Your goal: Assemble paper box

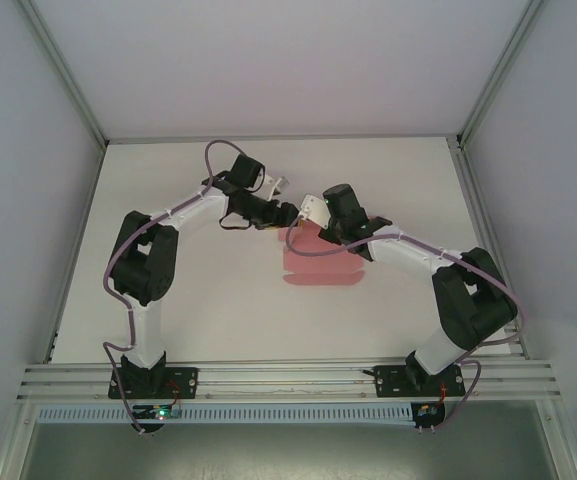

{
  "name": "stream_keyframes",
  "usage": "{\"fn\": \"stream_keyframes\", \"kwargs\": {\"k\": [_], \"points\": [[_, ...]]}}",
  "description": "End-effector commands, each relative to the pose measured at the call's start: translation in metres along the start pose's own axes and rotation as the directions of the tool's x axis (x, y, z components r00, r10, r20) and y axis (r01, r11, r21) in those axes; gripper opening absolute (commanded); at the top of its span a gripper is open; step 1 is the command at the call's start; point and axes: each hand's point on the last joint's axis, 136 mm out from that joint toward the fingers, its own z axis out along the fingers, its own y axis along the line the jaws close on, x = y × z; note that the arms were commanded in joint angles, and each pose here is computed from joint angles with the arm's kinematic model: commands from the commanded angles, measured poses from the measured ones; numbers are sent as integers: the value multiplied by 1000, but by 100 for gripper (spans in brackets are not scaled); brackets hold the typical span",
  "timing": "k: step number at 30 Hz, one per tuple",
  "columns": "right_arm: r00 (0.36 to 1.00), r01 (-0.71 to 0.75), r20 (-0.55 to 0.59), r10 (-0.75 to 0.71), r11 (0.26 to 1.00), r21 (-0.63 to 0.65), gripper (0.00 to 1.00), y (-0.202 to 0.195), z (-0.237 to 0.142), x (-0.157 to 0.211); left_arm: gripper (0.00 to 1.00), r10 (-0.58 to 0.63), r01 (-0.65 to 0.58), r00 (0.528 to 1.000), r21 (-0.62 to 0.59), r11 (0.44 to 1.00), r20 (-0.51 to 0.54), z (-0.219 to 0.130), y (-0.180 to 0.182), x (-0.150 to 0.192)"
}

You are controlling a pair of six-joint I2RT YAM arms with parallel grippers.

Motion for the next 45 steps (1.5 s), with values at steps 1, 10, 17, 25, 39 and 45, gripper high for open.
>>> {"fn": "stream_keyframes", "kwargs": {"k": [1, 10, 17, 25, 39, 45], "points": [[987, -89, 133, 90, 996, -15, 0, 1, -2, -28, 70, 28, -24, 992, 37, 999, -121, 23, -22, 26], [997, -51, 58, 51, 999, -15, 0, 9, 4, -9, 88, 62, -60, 996, 31, 998, -61, 4, -40, 14], [998, -51, 28, 51, 999, -14, 0, 9, 6, -2, 100, 81, -82, 996, -20, 996, -42, -16, -46, 21], [999, -3, 53, 12, 988, -152, 0, 23, -6, 0, 100, 74, -48, 988, -187, 981, 135, -82, -25, 4], [990, -121, -119, 72, 869, -480, 0, 36, -25, 4, 56, 300, -298, 944, -35, 954, 136, -105, -77, -12], [973, -231, -133, 190, 740, -632, 0, 40, -42, -11, 70, 417, -410, 904, -79, 908, 96, -93, -89, -8]]}}
